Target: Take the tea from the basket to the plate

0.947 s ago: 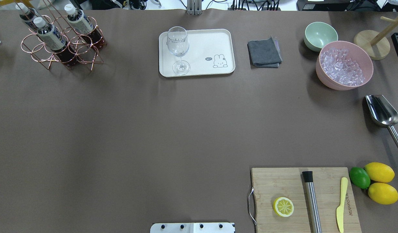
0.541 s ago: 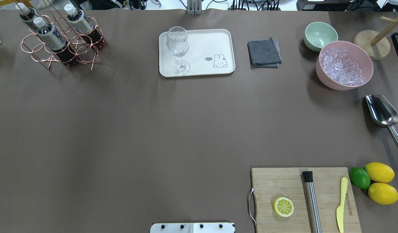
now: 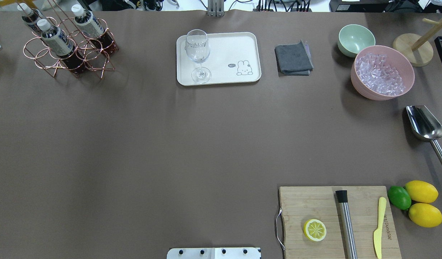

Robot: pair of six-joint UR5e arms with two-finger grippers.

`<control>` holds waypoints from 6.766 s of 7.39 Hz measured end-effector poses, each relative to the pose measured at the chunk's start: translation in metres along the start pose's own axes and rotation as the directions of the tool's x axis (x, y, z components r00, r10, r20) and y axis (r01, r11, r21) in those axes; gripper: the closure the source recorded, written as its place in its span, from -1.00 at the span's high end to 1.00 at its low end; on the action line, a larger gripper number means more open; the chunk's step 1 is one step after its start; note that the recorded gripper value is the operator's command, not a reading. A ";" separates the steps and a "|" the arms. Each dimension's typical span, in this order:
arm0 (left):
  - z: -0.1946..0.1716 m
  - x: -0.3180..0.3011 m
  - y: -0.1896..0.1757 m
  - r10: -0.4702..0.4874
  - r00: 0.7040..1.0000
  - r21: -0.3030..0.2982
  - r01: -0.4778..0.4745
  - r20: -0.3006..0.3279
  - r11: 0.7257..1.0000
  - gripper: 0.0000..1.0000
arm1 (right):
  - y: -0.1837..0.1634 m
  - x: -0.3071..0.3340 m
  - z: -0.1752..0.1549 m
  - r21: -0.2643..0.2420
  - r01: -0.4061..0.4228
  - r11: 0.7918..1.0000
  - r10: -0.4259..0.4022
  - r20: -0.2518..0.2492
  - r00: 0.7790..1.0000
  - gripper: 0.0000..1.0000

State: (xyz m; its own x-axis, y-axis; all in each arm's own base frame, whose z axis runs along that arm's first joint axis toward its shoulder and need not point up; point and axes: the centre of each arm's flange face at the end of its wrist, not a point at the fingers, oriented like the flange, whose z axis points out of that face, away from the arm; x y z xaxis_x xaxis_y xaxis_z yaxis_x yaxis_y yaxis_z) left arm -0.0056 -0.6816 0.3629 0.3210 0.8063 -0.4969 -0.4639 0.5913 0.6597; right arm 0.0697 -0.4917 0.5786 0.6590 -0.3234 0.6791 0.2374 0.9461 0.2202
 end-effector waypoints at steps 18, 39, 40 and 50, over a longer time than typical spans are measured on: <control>0.062 -0.034 -0.134 0.451 0.892 -0.091 -0.447 0.025 0.890 0.88 | 0.001 0.001 0.001 0.000 0.000 1.000 0.000 -0.002 1.000 0.99; 0.039 -0.039 -0.115 0.542 0.835 -0.205 -0.517 0.093 0.831 -1.00 | 0.001 0.001 0.002 0.000 0.000 1.000 0.000 0.000 1.000 0.99; 0.032 -0.033 -0.119 0.552 0.827 -0.202 -0.526 0.104 0.826 -1.00 | 0.001 0.001 0.002 0.000 0.000 1.000 0.000 0.000 1.000 0.99; 0.041 0.234 -0.194 0.474 0.849 -0.121 -0.458 0.234 0.880 -1.00 | 0.001 0.001 0.001 0.001 0.001 1.000 -0.001 0.001 1.000 0.99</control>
State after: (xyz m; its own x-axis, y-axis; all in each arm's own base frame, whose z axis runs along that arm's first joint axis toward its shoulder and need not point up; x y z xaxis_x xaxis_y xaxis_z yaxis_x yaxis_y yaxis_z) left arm 0.1932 -0.6071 0.1418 0.2458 0.9691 0.0230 -0.6554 0.1487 0.7405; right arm 0.0696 -0.4907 0.5804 0.6580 -0.3241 0.6797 0.2370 0.9459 0.2216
